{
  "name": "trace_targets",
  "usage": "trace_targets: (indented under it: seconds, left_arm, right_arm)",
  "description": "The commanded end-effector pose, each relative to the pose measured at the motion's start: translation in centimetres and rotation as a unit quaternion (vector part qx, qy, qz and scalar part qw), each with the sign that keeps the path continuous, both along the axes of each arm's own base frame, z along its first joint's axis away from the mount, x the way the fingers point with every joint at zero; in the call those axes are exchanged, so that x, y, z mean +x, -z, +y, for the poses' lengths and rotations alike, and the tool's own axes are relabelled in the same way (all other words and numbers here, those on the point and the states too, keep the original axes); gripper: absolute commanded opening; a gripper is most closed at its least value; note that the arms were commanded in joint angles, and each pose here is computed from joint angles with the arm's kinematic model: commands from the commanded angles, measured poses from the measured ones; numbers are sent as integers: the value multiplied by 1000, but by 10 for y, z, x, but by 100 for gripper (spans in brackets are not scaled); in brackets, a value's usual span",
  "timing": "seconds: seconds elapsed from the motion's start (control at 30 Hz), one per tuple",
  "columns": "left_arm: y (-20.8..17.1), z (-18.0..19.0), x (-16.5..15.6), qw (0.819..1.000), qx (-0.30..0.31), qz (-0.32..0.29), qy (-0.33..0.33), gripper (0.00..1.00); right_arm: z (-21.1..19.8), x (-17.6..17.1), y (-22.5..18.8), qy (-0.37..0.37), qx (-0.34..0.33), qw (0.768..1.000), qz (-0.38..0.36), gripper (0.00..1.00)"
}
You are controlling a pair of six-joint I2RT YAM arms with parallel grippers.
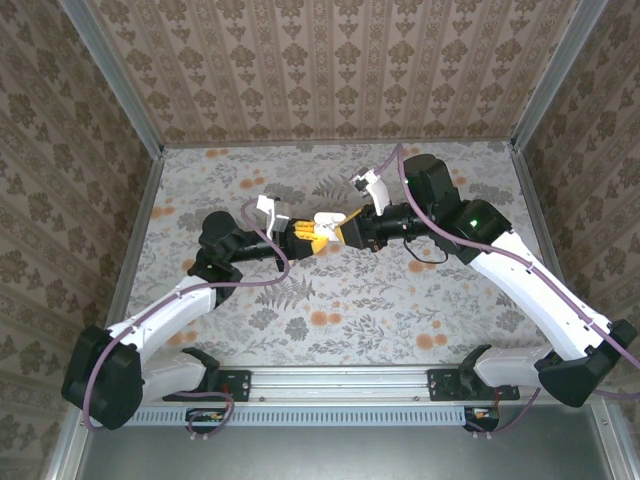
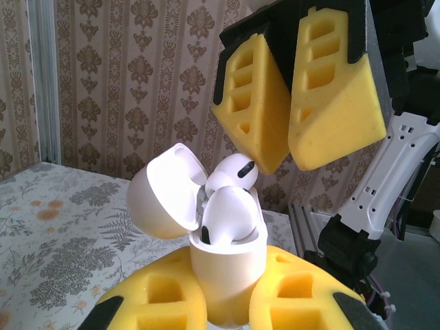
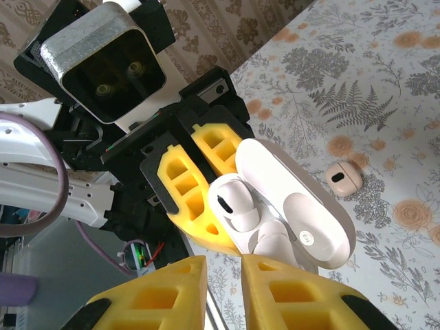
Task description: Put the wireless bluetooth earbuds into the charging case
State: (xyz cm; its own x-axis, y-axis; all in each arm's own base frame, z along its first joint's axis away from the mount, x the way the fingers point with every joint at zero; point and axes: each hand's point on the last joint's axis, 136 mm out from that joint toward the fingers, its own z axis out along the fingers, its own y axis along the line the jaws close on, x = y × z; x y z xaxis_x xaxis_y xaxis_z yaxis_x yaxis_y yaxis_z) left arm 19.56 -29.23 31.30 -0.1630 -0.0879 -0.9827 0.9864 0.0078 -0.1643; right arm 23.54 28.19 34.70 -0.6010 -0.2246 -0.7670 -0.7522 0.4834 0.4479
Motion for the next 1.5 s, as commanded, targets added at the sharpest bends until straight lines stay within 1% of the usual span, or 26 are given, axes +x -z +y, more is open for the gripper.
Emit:
trace_targets:
  seconds: [0.0,0.43,0.6,0.7,0.8,0.93,1.0,1.17,1.33,1.47]
  left_arm:
    - [-18,4,-12,999,-21,-49,9,0]
    - [-19,3,-12,998,-21,-51,7,0]
    - [-17,3,-11,998,-19,-53,4,0]
    - [-15,3,-12,998,-18,-56,6,0]
    - [-17,2,-15,998,-19,-60,12,0]
    - [-19,1,-20,997,-20,-65,21,0]
    - [-19,0,-21,997,-19,-65,23,0]
    - [-20,-4,-23,997,-18,-69,29,0]
    - [-22,-7,-21,997,-18,-71,25,0]
    - [-21,-8,-17,997,-14,-68,17,0]
  right_arm:
    - [-10,-3,5,12,-17,1000,1,21]
    - [-15,3,1,42,-16,999,3,21]
    - [-20,3,-8,55,-10,998,-10,22]
    - [-30,10,-13,88,-13,996,-25,28]
    - [-46,26,-10,137,-13,990,-13,28]
    - [-58,45,-2,175,23,984,37,26]
    - [-53,50,0,168,46,983,59,26]
    - [-24,49,-1,105,106,983,109,23]
    - [-6,39,11,53,117,980,153,19]
    - [3,23,7,14,118,981,154,18]
